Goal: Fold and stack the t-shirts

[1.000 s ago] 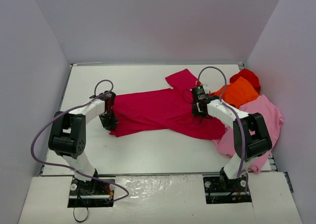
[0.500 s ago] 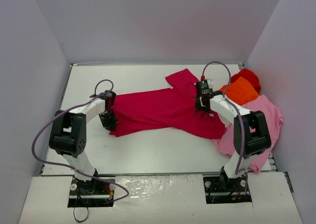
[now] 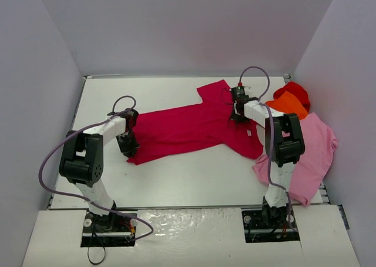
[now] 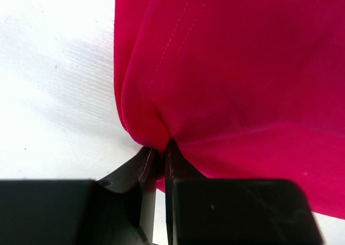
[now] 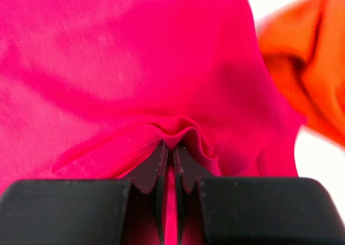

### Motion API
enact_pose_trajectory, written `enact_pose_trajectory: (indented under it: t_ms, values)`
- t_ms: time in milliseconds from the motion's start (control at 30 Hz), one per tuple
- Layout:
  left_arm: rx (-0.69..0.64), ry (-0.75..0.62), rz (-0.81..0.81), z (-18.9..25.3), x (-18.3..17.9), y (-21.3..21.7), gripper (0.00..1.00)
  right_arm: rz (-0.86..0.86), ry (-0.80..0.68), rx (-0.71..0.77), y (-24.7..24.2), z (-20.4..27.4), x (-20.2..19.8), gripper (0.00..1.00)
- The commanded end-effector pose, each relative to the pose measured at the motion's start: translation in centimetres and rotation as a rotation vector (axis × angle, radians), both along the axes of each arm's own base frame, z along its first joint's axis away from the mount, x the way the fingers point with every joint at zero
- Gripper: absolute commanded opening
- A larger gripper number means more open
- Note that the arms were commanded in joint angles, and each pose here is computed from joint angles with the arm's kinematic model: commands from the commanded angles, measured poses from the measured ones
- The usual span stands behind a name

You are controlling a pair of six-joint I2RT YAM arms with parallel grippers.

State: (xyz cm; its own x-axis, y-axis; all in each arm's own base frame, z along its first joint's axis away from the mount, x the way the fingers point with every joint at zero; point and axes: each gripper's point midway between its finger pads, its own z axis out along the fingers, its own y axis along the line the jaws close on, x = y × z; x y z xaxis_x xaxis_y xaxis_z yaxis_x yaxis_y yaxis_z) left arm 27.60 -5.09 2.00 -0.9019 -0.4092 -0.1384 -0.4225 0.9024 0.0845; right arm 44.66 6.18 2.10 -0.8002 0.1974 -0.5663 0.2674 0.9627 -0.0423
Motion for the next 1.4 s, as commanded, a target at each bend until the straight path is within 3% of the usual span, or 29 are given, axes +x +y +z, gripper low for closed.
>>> enact_pose_trajectory:
  t_ms: [0,433,467,600,733,833,1033,1233,1367]
  values:
    - [0.117,0.087,-0.029,-0.1,-1.7,2.3,0.00,0.007,-0.167,0.004,0.0,4.5,5.8,0.00]
    - [0.142,0.093,-0.041,0.1,-1.6,2.7,0.00,0.029,-0.270,0.029,-0.1,6.9,12.0,0.00]
    - [0.142,0.092,-0.042,0.1,-1.6,2.7,0.00,0.026,-0.277,0.025,-0.3,7.0,12.4,0.04]
    - [0.141,0.089,-0.042,0.1,-1.6,2.6,0.00,0.029,-0.300,0.006,-0.9,7.9,12.6,0.39]
    - [0.141,0.092,-0.044,0.1,-1.5,2.7,0.00,-0.026,-0.341,-0.009,-2.0,10.6,10.4,0.53]
    - [0.139,0.093,-0.045,0.0,-1.5,2.6,0.00,-0.076,-0.348,-0.065,-3.8,12.2,7.6,0.54]
    - [0.140,0.097,-0.058,0.7,-1.7,2.5,0.00,-0.098,-0.259,0.073,-2.7,11.0,-0.4,0.52]
    - [0.137,0.082,-0.066,1.8,-1.4,2.5,0.00,-0.042,-0.163,0.155,-1.0,8.6,-5.7,0.51]
    - [0.138,0.079,-0.065,2.0,-1.4,2.5,0.00,-0.015,-0.083,0.164,-0.6,6.1,-7.6,0.42]
